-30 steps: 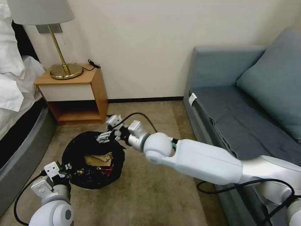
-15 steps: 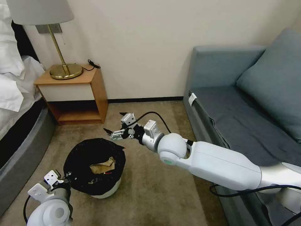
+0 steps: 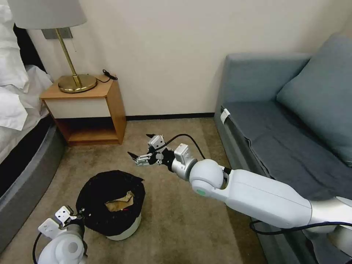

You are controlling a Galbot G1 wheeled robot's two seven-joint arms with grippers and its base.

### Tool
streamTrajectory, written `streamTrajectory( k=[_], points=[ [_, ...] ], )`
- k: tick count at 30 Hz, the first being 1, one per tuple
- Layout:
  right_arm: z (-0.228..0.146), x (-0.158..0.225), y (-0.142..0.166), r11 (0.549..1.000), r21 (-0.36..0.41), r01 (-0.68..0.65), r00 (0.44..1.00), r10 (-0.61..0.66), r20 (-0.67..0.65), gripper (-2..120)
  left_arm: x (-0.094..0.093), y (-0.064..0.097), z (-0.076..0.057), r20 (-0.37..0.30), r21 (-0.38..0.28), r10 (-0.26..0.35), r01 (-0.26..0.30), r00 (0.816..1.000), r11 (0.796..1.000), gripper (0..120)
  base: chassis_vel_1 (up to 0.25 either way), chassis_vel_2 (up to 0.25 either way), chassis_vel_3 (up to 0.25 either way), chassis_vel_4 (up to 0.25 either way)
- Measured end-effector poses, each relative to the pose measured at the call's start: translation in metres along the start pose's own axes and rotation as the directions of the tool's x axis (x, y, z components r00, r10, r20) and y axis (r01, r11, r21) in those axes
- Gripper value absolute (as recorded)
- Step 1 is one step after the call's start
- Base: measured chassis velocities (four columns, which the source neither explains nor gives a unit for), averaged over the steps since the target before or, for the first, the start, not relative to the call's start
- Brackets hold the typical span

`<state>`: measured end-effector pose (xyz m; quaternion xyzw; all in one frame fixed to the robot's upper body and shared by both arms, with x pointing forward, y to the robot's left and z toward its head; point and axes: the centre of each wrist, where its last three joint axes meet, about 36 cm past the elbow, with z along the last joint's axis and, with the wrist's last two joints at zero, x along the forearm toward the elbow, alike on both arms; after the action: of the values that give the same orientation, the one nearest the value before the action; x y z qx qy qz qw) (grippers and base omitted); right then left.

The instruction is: Pick up the trash bin, then pick up the garbage on the floor and place it into the trash bin.

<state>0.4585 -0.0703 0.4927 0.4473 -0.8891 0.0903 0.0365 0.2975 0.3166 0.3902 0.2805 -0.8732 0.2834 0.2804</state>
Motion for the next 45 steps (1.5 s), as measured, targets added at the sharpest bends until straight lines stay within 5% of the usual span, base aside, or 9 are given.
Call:
streamTrajectory(
  k=[7, 12, 24, 26, 29, 30, 33, 38, 45],
  points=[
    [0.006, 0.002, 0.002, 1.000, -0.007, -0.002, 1.000, 0.002, -0.007, 100, -0.001, 0.001, 0.001, 0.005, -0.003, -0.006, 0.006, 1.000, 1.000, 4, 0.000, 0.000, 0.000, 0.000],
    [0.010, 0.003, 0.001, 1.000, -0.005, -0.009, 1.000, 0.009, -0.010, 100, 0.002, 0.000, 0.002, 0.040, -0.016, 0.014, -0.013, 0.999, 1.000, 20, 0.000, 0.000, 0.000, 0.000],
    [0.011, 0.008, 0.000, 1.000, -0.024, -0.017, 1.000, 0.017, -0.007, 100, 0.021, 0.002, 0.001, 0.213, -0.223, 0.084, -0.035, 0.973, 0.974, 63, 0.000, 0.000, 0.000, 0.000],
    [0.008, 0.010, -0.001, 0.998, -0.050, -0.025, 1.000, 0.025, 0.002, 100, 0.028, 0.004, -0.001, 0.262, -0.278, 0.175, -0.099, 0.949, 0.955, 73, 0.000, 0.000, 0.000, 0.000],
    [0.006, 0.017, -0.009, 0.995, -0.061, -0.074, 0.996, 0.077, 0.044, 100, 0.037, 0.007, -0.008, 0.336, -0.395, 0.348, -0.205, 0.875, 0.896, 86, 0.000, 0.000, 0.000, 0.000],
    [0.006, 0.017, -0.009, 0.995, -0.061, -0.074, 0.996, 0.077, 0.044, 100, 0.037, 0.007, -0.008, 0.336, -0.395, 0.348, -0.205, 0.875, 0.896, 86, 0.000, 0.000, 0.000, 0.000],
    [0.005, 0.027, -0.019, 0.985, -0.031, -0.167, 0.980, 0.169, 0.107, 100, 0.041, 0.011, -0.015, 0.363, -0.487, 0.454, -0.250, 0.814, 0.837, 97, 0.000, 0.000, 0.000, 0.000],
    [-0.001, 0.051, -0.027, 0.939, -0.077, -0.334, 0.926, 0.343, 0.158, 100, 0.045, 0.014, -0.020, 0.355, -0.561, 0.541, -0.289, 0.762, 0.776, 100, 0.000, 0.000, 0.000, 0.000],
    [-0.010, 0.093, -0.031, 0.850, -0.111, -0.515, 0.819, 0.527, 0.227, 100, 0.055, 0.012, -0.023, 0.327, -0.626, 0.610, -0.319, 0.722, 0.712, 100, 0.000, 0.000, 0.000, 0.000]
  ],
)
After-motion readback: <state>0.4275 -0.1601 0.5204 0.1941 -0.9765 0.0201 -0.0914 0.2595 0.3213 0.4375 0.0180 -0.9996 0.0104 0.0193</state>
